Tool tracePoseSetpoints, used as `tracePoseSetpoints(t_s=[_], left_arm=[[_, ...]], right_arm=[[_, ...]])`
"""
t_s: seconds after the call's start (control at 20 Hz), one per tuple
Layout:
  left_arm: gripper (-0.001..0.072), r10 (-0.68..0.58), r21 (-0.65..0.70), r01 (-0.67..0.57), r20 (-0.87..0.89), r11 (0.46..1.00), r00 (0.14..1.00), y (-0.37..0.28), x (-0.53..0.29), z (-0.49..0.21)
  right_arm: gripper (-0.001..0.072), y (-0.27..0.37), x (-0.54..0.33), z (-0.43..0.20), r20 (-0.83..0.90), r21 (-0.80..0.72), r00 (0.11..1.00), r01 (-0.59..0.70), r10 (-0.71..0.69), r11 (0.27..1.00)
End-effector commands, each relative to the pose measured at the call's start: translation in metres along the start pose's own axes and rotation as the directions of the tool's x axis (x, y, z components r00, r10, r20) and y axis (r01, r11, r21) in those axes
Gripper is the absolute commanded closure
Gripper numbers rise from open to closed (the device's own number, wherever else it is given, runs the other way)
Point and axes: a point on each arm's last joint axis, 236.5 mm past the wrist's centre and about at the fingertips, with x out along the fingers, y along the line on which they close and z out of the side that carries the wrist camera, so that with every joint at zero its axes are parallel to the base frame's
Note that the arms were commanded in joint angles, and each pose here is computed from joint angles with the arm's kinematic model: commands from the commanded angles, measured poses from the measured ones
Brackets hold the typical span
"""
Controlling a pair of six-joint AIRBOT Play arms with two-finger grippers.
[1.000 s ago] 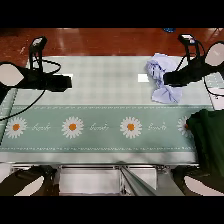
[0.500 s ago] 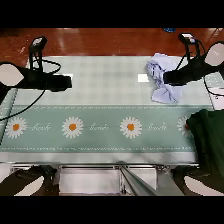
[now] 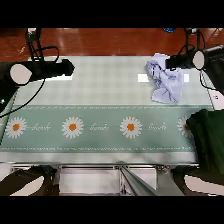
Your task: Fold the shirts.
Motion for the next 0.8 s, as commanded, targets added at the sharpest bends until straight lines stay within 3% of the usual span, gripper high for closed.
tracePoseSetpoints(t_s=[0.0, 0.2, 0.3, 0.4, 0.45, 0.55, 0.65, 0.75], left_arm=[[0.0200, 0.028, 0.006, -0.028, 0.046, 1.000, 0.999, 0.013, 0.016, 0.009], [0.0200, 0.050, -0.012, -0.050, 0.036, 0.999, 0.998, 0.027, 0.018, 0.008], [0.0200, 0.050, 0.001, -0.050, 0.038, 0.999, 0.998, 0.026, 0.017, 0.009], [0.0200, 0.060, 0.106, -0.062, 0.028, 0.992, 0.998, 0.029, 0.009, 0.009], [0.0200, 0.077, 0.114, -0.078, 0.011, 0.990, 0.997, 0.034, 0.000, 0.008], [0.0200, 0.107, 0.087, -0.104, -0.032, 0.991, 0.994, 0.048, -0.029, 0.005], [0.0200, 0.132, 0.058, -0.126, -0.123, 0.990, 0.984, 0.058, -0.061, -0.017], [0.0200, 0.135, 0.006, -0.137, -0.226, 0.991, 0.965, 0.059, -0.085, -0.058]], right_arm=[[0.0307, -0.028, 0.069, -0.014, -0.001, 0.149, 1.000, 0.029, -0.029, 0.988], [0.0306, -0.037, 0.132, -0.072, -0.178, 0.372, 0.981, -0.002, 0.074, 0.928], [0.0307, -0.024, 0.145, -0.094, -0.246, 0.374, 0.960, -0.032, 0.132, 0.927], [0.0309, -0.012, 0.145, -0.120, -0.337, 0.359, 0.925, -0.044, 0.174, 0.932], [0.0355, -0.006, 0.140, -0.131, -0.384, 0.348, 0.902, -0.055, 0.196, 0.936], [0.0689, 0.006, 0.120, -0.137, -0.446, 0.278, 0.858, -0.138, 0.255, 0.950], [0.0692, 0.017, 0.091, -0.108, -0.419, 0.224, 0.848, -0.250, 0.324, 0.942], [0.0692, 0.020, 0.049, -0.043, -0.282, 0.196, 0.889, -0.315, 0.361, 0.929]])
